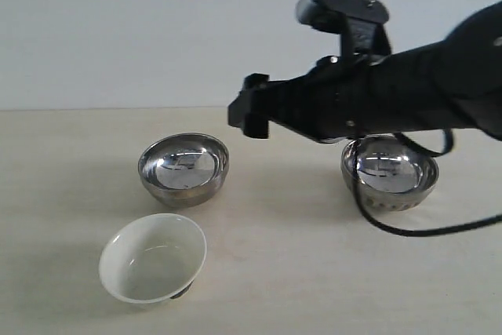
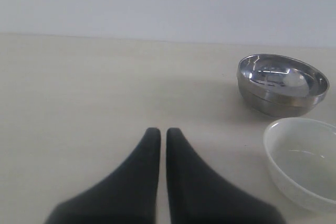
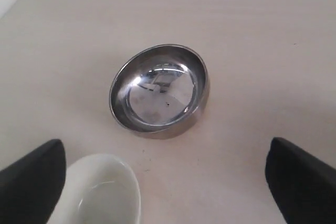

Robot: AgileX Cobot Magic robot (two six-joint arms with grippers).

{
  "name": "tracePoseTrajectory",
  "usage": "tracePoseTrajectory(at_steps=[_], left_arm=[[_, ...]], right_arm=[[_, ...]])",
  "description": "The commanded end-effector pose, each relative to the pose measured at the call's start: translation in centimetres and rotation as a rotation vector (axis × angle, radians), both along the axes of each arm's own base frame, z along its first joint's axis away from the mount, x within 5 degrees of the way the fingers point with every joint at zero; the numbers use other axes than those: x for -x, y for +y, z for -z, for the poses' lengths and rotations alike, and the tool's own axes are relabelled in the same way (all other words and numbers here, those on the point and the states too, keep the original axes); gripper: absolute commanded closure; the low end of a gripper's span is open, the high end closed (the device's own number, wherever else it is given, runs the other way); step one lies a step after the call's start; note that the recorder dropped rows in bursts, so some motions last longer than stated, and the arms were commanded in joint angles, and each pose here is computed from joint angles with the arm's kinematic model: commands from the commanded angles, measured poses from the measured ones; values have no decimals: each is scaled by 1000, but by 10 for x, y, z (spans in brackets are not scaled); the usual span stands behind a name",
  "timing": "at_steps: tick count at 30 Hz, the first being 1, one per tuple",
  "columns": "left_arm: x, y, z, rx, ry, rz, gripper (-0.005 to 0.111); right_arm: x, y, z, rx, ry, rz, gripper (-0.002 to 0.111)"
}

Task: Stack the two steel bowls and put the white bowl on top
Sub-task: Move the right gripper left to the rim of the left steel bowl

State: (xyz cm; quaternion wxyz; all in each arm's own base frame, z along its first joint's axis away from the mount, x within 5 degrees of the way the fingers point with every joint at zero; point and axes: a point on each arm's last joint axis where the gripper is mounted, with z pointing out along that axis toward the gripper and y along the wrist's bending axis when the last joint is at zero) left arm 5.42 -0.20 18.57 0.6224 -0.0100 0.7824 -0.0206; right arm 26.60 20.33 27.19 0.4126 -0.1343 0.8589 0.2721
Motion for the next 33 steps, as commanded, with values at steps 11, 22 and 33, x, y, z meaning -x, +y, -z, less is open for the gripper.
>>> tracePoseTrajectory(at_steps=[11, 22, 33], left_arm=[[0, 0, 0, 5, -7, 3, 103], [0, 0, 0, 5, -7, 3, 103], [0, 0, 0, 5, -7, 3, 103]], right_arm=[[-76, 66, 76, 11, 140, 57, 15], [-107, 87, 119, 3, 190, 98, 15], [-114, 87, 151, -3, 221, 181, 32]])
